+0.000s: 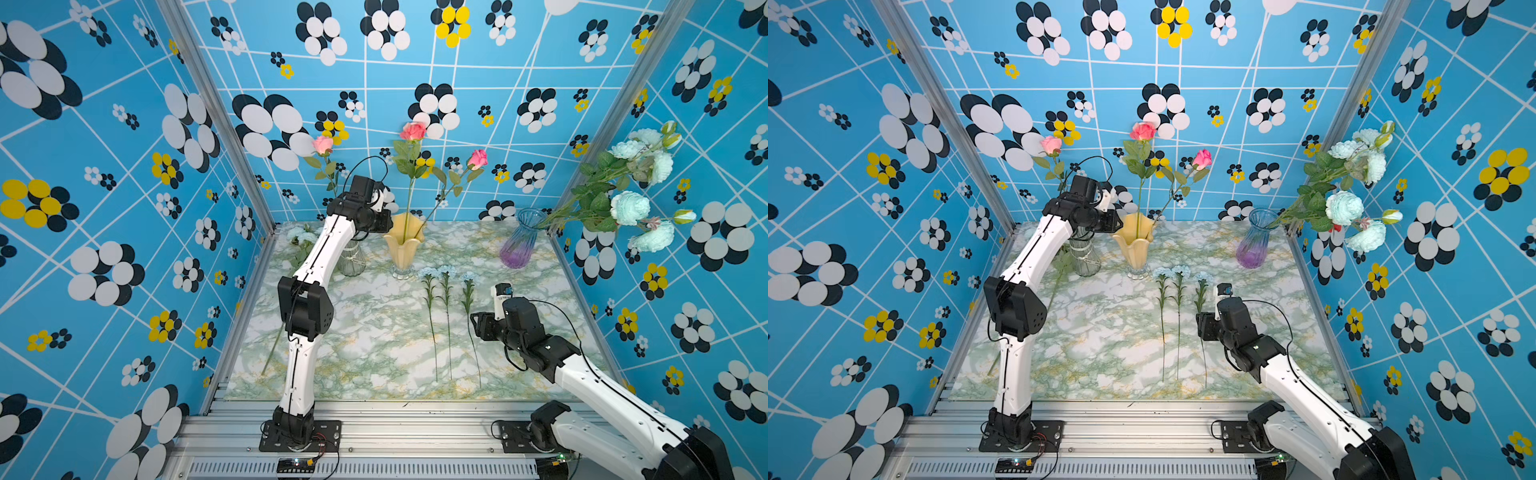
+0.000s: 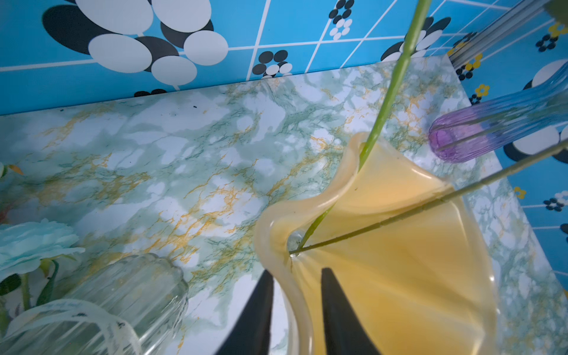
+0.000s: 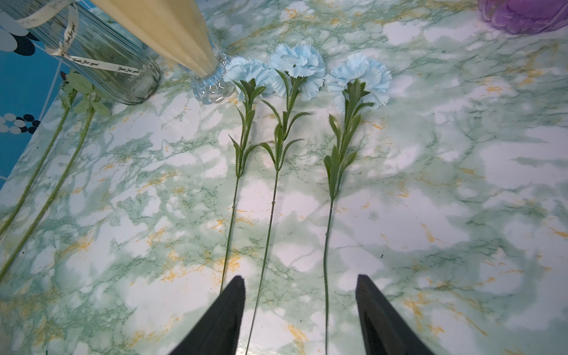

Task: Pick out blue flowers from the vase
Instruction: Move the vase to the center of the board.

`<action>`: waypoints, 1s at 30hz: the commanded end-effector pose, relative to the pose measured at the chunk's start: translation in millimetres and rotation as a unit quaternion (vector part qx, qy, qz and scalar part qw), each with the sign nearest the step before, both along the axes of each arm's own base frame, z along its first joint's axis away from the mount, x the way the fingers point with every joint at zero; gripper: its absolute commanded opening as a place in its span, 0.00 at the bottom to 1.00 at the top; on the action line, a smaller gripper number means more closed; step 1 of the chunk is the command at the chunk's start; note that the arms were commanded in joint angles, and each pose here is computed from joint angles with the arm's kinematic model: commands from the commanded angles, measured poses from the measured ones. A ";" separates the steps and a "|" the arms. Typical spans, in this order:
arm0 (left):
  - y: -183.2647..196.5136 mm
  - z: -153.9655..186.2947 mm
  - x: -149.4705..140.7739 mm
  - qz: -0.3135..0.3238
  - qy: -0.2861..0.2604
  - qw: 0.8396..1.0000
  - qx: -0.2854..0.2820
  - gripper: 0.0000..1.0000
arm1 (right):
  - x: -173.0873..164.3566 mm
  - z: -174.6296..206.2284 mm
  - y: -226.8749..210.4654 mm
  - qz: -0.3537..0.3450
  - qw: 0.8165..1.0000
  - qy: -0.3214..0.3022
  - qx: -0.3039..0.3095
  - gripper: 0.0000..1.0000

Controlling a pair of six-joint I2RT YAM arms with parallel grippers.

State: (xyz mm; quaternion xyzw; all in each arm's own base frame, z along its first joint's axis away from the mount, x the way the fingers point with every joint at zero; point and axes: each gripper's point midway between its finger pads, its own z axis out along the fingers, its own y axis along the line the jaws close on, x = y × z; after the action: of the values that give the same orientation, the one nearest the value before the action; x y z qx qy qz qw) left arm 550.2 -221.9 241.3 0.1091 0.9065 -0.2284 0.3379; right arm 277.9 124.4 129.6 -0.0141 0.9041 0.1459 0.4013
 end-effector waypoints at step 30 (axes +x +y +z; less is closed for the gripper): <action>-56.5 132.0 -237.8 0.011 -0.306 0.945 -0.111 0.76 | 1.5 75.8 -43.3 -0.075 0.992 -0.074 -0.068 0.69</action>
State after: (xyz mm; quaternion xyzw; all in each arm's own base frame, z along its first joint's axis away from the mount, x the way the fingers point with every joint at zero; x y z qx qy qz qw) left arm 308.8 -286.8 394.6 0.1716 0.7323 -0.2888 0.5924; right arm 279.4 91.8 175.0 0.0117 0.8916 0.0709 0.4471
